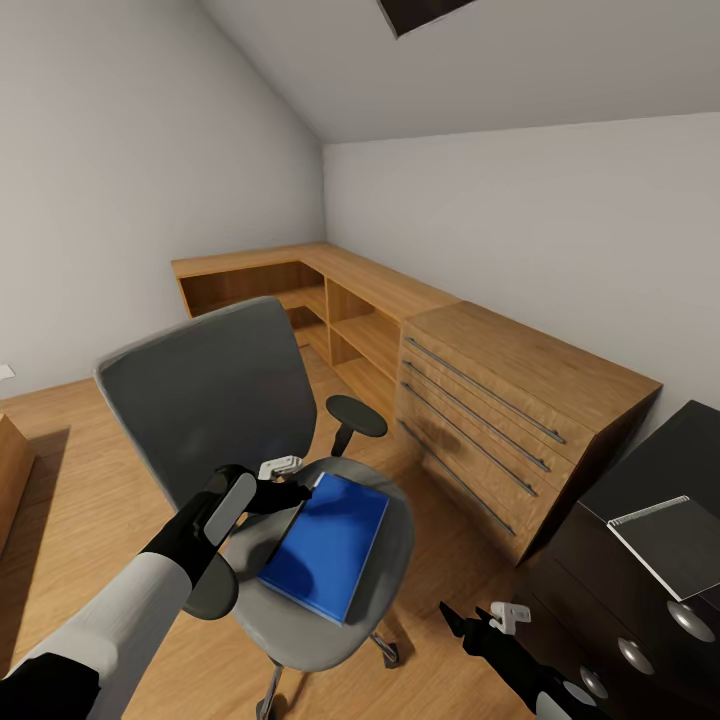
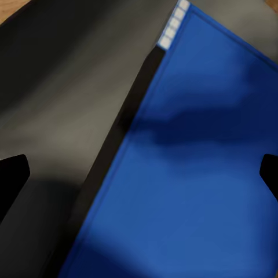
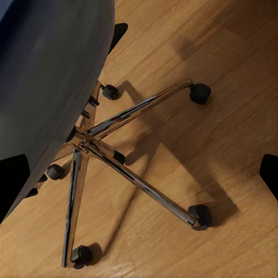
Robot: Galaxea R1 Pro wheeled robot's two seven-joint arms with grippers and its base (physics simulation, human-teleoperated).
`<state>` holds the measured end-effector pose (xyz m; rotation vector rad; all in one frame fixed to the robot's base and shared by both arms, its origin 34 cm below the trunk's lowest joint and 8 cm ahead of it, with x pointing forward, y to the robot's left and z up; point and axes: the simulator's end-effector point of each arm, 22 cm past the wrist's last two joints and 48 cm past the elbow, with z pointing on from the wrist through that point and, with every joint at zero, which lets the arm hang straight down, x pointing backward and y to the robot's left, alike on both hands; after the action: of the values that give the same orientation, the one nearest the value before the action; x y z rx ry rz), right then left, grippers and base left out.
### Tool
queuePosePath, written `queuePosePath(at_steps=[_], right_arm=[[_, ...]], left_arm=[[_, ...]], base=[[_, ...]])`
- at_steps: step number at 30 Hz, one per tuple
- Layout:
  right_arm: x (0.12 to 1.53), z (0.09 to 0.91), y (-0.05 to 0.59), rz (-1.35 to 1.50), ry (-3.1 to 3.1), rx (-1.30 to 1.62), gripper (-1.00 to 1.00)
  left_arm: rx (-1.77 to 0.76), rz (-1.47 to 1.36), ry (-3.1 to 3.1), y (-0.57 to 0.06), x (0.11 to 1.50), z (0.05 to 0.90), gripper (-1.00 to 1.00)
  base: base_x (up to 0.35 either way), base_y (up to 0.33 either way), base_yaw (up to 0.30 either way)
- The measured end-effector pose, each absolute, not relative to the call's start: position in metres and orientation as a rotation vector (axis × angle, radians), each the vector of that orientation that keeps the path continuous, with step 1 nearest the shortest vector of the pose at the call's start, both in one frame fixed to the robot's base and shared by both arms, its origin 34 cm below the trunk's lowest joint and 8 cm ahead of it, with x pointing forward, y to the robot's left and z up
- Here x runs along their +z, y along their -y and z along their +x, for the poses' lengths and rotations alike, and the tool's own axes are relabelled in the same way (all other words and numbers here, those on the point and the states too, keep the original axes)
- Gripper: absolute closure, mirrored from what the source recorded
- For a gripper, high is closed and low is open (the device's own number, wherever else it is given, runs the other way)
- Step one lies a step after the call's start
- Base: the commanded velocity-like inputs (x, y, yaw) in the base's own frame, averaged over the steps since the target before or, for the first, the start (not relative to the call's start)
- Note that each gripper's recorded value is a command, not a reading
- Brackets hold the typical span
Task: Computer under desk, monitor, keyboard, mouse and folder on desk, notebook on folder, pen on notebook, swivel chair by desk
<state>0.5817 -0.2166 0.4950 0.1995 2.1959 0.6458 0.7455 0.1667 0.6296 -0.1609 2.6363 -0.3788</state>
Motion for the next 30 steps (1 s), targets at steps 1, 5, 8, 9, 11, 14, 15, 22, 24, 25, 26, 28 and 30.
queuePosePath(at_steps=[1,5,8,9,11,14,15,22,24,25,26,28,30], right_arm=[[0.495,0.582,0.217,0.199,-2.196,0.646,-1.0],[0.495,0.581,0.216,0.198,-2.196,0.647,-1.0],[0.495,0.581,0.216,0.198,-2.197,0.647,-1.0],[0.495,0.581,0.216,0.198,-2.197,0.647,-1.0],[0.495,0.581,0.216,0.198,-2.197,0.647,-1.0],[0.495,0.581,0.215,0.198,-2.196,0.648,-1.0],[0.495,0.581,0.215,0.198,-2.196,0.648,-1.0],[0.481,0.58,0.215,0.198,-2.196,0.648,-1.0],[0.477,0.579,0.215,0.198,-2.196,0.648,-1.0],[0.475,0.579,0.215,0.198,-2.196,0.648,-1.0],[0.473,0.578,0.215,0.198,-2.196,0.648,-1.0],[0.473,0.579,0.215,0.198,-2.196,0.648,-1.0],[0.473,0.579,0.215,0.198,-2.196,0.648,-1.0]], left_arm=[[-0.378,-0.161,-2.636,-0.167,0.63,0.745,-1.0],[-0.376,-0.162,-2.637,-0.167,0.629,0.745,-1.0],[-0.375,-0.162,-2.638,-0.167,0.629,0.745,-1.0],[-0.375,-0.161,-2.639,-0.168,0.629,0.745,-1.0],[-0.374,-0.162,-2.639,-0.168,0.629,0.745,-1.0],[-0.374,-0.164,-2.639,-0.168,0.629,0.745,-1.0],[-0.374,-0.164,-2.639,-0.168,0.629,0.745,-1.0],[-0.371,-0.166,-2.64,-0.169,0.616,0.743,-1.0],[-0.37,-0.165,-2.641,-0.169,0.612,0.743,-1.0],[-0.369,-0.164,-2.641,-0.169,0.61,0.742,-1.0],[-0.369,-0.164,-2.641,-0.169,0.608,0.742,-1.0],[-0.37,-0.165,-2.641,-0.169,0.608,0.742,-1.0],[-0.371,-0.166,-2.64,-0.169,0.608,0.742,-1.0]], base=[[0.0,0.0,0.0],[0.0,0.0,0.0],[0.0,0.0,0.0],[0.0,0.0,0.0],[0.0,0.0,0.0],[0.0,0.0,0.0],[0.0,0.0,0.0],[0.0,0.0,0.0],[0.0,0.0,0.0],[0.0,0.0,0.0],[0.0,0.0,0.0],[0.0,0.0,0.0],[0.0,0.0,0.0]])
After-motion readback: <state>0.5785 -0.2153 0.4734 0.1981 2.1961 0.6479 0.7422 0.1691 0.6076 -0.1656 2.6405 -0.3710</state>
